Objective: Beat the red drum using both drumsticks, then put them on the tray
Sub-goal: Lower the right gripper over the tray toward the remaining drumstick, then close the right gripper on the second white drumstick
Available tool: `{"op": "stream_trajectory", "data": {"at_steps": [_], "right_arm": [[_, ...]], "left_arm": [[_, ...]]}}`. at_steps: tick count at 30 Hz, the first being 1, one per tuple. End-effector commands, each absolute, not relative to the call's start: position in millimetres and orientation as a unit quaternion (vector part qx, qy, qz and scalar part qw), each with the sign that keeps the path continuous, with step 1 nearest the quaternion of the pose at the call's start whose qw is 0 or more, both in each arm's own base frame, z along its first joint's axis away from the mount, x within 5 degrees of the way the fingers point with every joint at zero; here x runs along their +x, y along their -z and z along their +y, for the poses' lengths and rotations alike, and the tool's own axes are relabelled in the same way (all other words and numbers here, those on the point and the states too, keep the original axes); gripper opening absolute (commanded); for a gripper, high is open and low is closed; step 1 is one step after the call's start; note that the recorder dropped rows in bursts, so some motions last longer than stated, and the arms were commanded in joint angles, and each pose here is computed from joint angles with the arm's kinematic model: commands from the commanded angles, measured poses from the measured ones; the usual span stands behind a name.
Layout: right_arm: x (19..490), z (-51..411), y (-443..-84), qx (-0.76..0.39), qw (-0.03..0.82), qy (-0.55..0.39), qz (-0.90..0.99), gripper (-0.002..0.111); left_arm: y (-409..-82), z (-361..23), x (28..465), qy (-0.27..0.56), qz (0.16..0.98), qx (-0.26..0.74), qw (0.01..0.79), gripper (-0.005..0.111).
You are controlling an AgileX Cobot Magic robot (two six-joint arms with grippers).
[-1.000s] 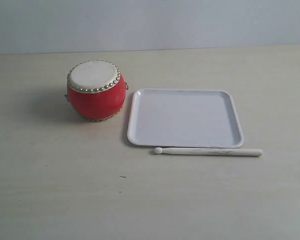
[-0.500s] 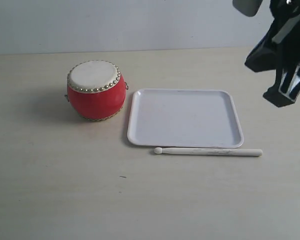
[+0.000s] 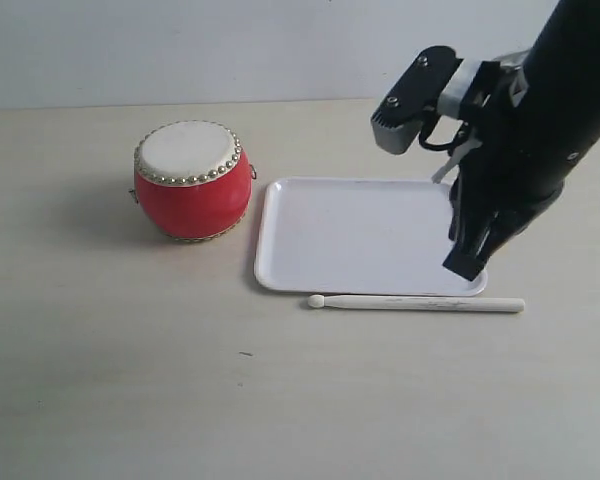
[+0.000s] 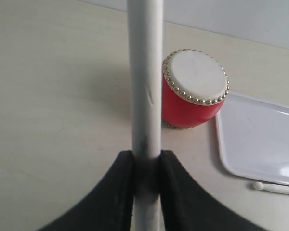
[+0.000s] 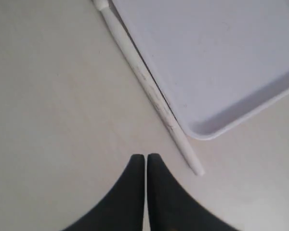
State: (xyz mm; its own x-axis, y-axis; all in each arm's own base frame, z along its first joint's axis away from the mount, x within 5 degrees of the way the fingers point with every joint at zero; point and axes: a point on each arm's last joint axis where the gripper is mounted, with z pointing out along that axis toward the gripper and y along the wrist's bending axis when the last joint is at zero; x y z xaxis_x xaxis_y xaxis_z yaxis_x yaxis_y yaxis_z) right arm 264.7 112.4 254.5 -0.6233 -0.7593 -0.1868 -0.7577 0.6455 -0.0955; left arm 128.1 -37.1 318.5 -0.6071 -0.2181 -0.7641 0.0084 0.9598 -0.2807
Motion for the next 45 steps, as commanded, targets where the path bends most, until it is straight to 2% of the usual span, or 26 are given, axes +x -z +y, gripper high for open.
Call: {"op": "stream_trajectory", "data": {"at_steps": [1,3,6,29,45], "right_arm": [[276.5,128.2,-237.8,-0.437,0.115,-0.049,0.891,0.019],[281.9,131.4,-229.4,-0.438,0.117,-0.054,0.89,0.028],[288.4,133.3,-216.1,-0.438,0.108,-0.049,0.891,0.034],[316.3,131.7,-135.0,-0.482,0.046,0.018,0.875,0.034],[317.6,132.5,-132.8,-0.478,0.051,0.017,0.877,0.034]], "left_arm": [[-319.2,-36.8,127.6,0.13,0.885,-0.058,0.444,0.0],[-319.2,-36.8,127.6,0.13,0.885,-0.058,0.444,0.0],[-319.2,-36.8,127.6,0.13,0.885,-0.058,0.444,0.0],[-319.2,-36.8,127.6,0.13,0.885,-0.058,0.444,0.0],[-319.2,-36.8,127.6,0.13,0.885,-0.058,0.444,0.0]]}}
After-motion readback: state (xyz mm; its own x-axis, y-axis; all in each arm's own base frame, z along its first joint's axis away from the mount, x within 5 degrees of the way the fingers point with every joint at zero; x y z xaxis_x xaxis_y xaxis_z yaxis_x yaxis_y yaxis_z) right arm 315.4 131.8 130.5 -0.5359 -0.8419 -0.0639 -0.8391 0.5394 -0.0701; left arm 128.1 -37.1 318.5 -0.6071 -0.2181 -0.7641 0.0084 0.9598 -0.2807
